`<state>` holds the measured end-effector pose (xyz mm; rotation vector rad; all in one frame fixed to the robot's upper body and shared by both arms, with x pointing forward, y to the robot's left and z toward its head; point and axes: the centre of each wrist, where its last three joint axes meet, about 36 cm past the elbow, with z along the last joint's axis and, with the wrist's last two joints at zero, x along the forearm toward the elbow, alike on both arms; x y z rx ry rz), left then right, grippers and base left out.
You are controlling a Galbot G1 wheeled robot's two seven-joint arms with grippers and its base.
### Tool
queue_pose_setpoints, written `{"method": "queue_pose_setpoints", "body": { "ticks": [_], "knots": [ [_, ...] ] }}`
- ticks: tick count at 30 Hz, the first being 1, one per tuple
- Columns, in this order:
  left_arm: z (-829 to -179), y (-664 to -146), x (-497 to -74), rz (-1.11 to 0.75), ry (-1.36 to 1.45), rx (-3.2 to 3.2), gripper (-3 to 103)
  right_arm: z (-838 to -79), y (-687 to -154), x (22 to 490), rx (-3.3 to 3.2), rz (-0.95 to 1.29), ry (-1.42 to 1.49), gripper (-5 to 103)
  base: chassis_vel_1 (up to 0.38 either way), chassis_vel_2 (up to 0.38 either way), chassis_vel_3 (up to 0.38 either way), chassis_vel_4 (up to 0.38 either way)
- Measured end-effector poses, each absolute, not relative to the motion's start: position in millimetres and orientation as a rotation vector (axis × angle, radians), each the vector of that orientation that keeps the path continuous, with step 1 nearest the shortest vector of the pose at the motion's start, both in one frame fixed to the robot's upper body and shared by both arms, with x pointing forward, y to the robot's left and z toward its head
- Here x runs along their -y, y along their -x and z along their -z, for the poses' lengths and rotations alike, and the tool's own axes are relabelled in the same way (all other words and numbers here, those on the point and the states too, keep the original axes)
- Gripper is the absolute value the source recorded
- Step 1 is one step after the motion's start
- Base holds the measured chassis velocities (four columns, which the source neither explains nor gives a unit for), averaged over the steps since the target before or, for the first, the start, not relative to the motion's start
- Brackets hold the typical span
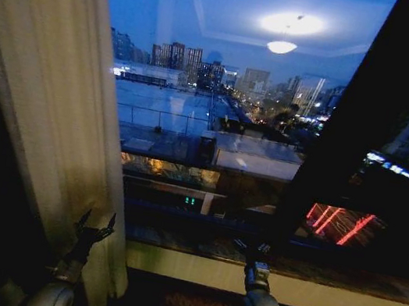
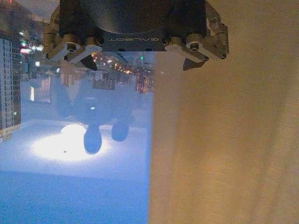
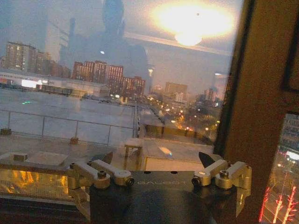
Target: Open the curtains by pulling them apart, changing their state from closed to fully open.
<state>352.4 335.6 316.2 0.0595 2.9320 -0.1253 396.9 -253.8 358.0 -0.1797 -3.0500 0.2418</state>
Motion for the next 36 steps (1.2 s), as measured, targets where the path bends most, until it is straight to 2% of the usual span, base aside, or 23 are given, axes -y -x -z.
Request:
{"method": "queue_pose_setpoints", "body": {
  "ticks": [10, 36],
  "knots": [
    [-316.1, -352.4, -335.6, 0.125, -0.059, -2.933, 100, -358.0, -396.9, 253.8, 3.05, -0.242, 0.18, 100, -0.288, -0.29, 0.292, 0.3],
    [-316.1, -352.4, -335.6, 0.125, -0.059, -2.933, 100, -358.0, -396.9, 253.8, 3.05, -0.242, 0.18, 100, -0.346, -0.368, 0.339, 0.37]
  ]
}}
